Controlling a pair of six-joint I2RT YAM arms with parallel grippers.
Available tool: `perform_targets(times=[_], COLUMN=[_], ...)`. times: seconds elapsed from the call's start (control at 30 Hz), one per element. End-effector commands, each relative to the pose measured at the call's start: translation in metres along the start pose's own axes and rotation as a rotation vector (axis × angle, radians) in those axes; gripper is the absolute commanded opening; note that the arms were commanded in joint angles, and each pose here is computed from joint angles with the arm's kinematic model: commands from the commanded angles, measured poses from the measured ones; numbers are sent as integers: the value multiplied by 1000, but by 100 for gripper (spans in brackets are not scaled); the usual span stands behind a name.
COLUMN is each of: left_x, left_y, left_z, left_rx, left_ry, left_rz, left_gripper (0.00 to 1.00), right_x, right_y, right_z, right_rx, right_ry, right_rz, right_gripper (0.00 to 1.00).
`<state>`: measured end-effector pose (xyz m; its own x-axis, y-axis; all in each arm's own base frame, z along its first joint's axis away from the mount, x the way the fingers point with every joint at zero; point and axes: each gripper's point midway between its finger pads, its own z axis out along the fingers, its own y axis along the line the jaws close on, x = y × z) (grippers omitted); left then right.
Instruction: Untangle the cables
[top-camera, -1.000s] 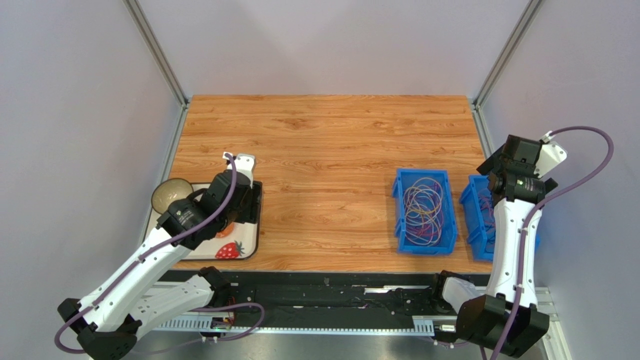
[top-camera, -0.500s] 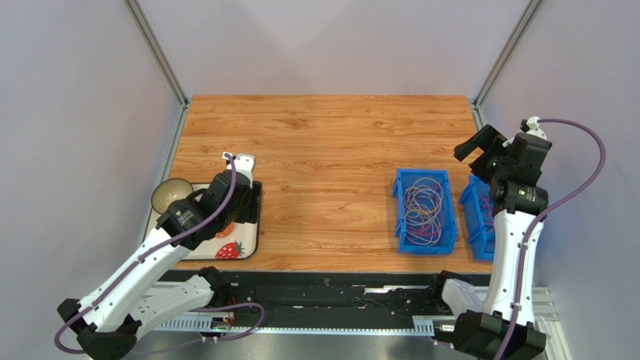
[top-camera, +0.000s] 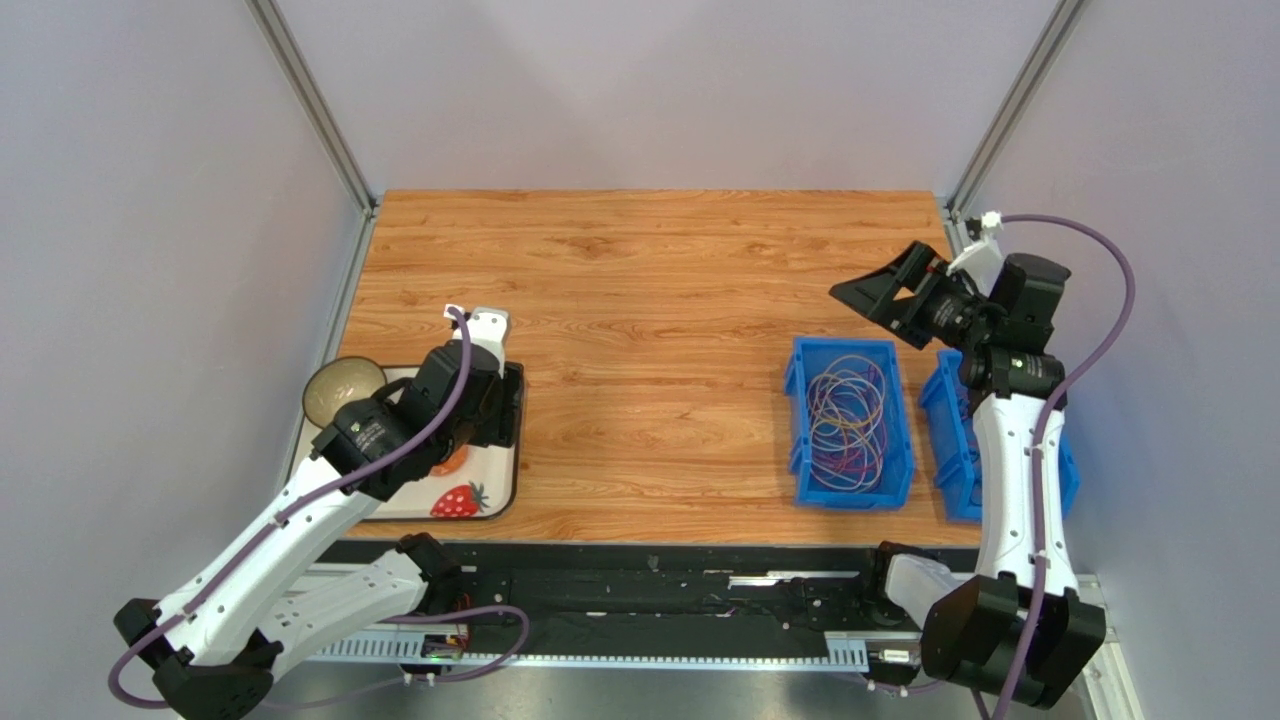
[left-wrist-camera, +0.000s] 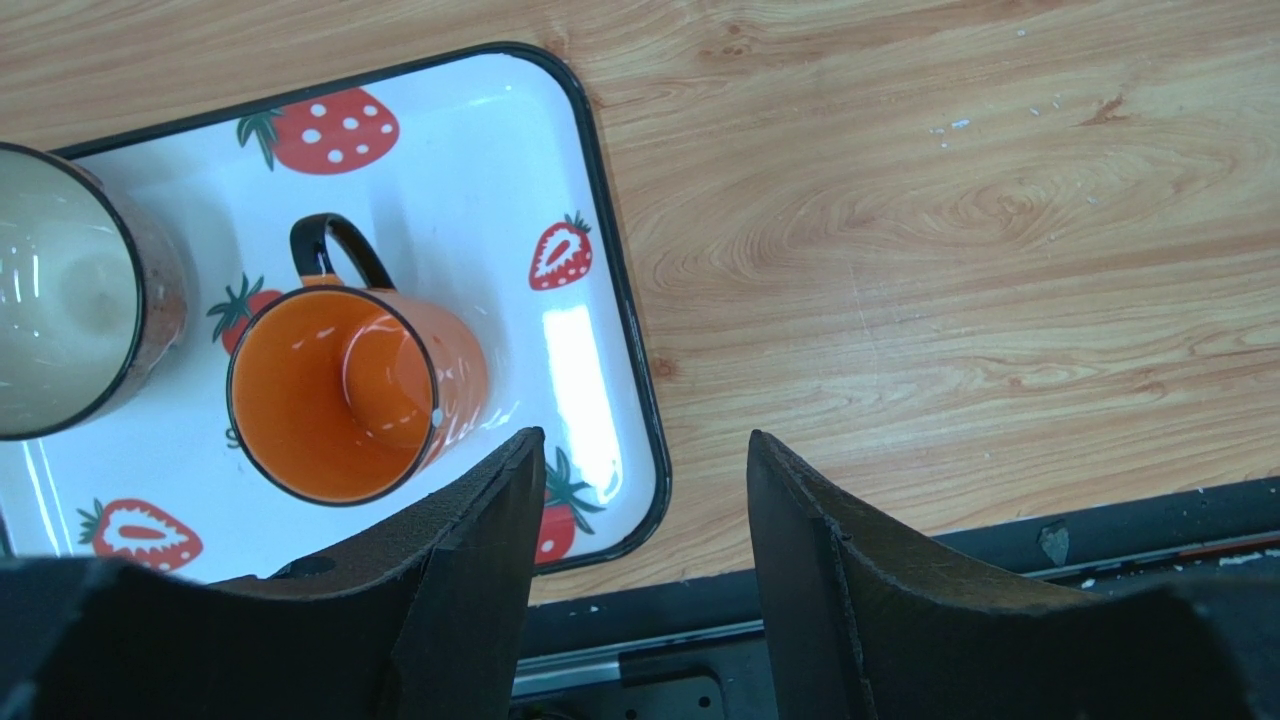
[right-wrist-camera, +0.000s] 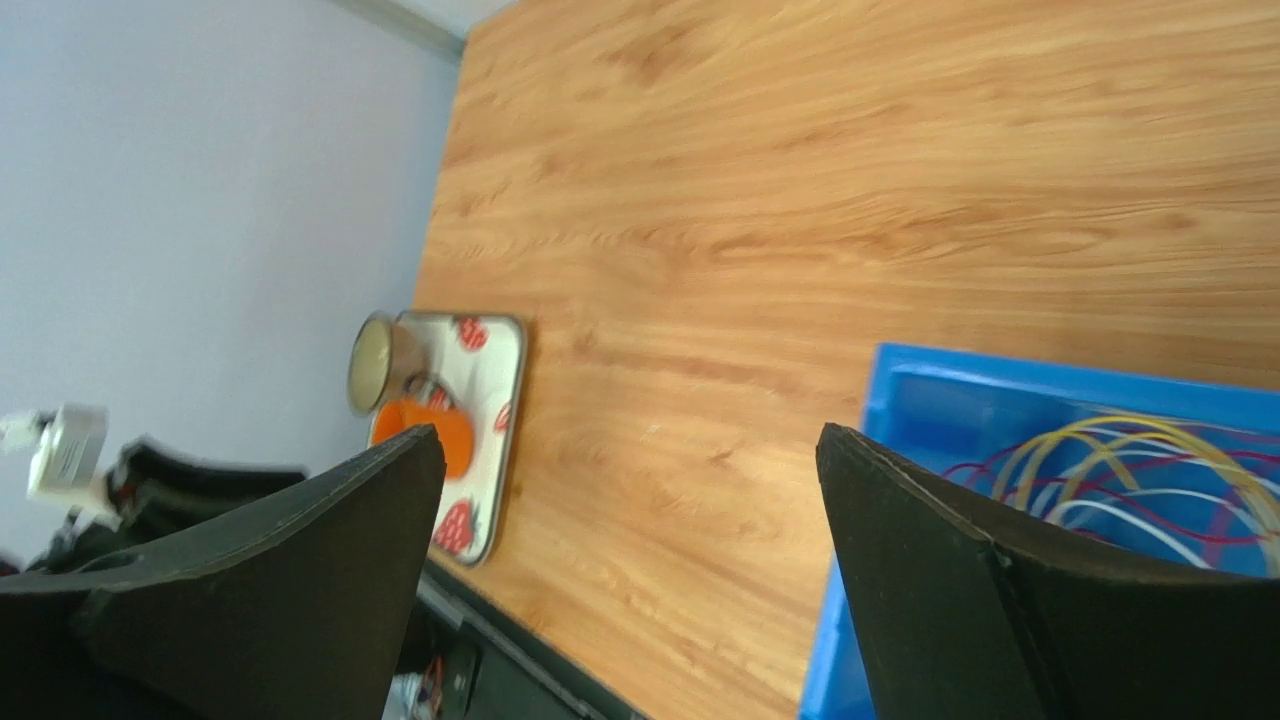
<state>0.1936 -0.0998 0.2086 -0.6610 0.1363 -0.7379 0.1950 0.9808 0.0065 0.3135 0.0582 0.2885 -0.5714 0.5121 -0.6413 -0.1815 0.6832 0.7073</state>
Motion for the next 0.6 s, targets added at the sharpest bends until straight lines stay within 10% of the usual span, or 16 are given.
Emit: perform_targets(times=[0.0,0.57], left_x=[-6,-7], left_y=[1,2], left_z=[-1,-2], left_rx=[2,-3], left_ry=[-32,-38], left_rz=[-4,-8], left_gripper=[60,60], right_x=[22,40], right_y=[48,41], right_z=[11,27], right_rx=[-217,-65], right_ry=[143,237], right_rz=[-96,-170], right_gripper=[99,99])
